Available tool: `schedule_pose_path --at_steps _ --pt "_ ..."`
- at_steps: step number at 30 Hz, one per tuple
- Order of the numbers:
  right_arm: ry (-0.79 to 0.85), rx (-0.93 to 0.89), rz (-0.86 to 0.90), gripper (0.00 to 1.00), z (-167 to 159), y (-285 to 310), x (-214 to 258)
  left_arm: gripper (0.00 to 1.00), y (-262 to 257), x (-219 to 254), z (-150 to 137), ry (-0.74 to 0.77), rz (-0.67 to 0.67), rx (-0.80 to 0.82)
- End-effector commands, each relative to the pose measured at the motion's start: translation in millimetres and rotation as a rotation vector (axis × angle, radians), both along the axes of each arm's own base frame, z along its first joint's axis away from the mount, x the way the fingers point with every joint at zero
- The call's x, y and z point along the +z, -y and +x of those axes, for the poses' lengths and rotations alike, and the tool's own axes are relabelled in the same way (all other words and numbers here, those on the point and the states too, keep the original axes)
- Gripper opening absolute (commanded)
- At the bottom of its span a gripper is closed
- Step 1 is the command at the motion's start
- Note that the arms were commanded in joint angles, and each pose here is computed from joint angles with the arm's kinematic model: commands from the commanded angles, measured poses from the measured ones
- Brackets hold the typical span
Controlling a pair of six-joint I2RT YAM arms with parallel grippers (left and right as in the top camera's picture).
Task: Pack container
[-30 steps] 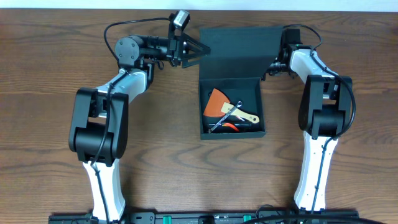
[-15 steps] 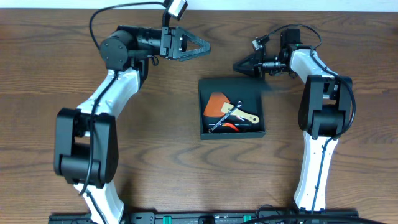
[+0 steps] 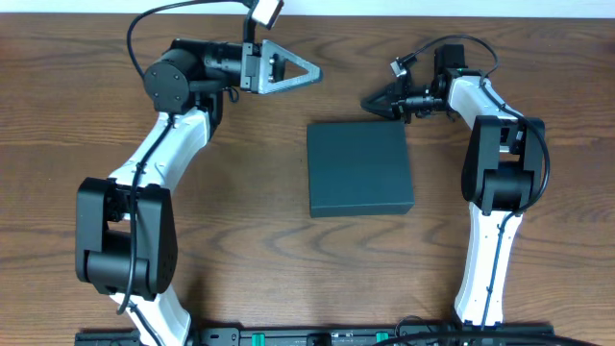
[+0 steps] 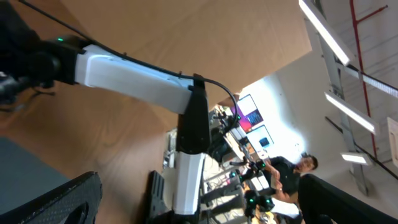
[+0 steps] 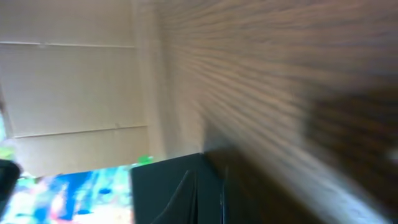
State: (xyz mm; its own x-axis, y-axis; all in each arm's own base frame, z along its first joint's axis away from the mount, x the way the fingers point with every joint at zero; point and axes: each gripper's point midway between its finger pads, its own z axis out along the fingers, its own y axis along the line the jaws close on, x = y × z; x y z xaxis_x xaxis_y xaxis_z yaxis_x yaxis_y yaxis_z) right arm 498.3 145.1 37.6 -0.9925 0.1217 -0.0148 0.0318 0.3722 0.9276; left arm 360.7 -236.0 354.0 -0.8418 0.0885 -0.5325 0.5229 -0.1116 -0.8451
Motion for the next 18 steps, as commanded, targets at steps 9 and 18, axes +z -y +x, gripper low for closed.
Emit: schedule_pose_path --at_steps 9,18 --pt "0.334 -0.011 -0.437 0.05 11 39 74 0.99 -40 -27 42 0.018 0.015 0.12" --pt "0.503 -0.072 -0.658 0.06 -12 67 168 0.99 -41 -83 71 -0.089 0.04 0.153"
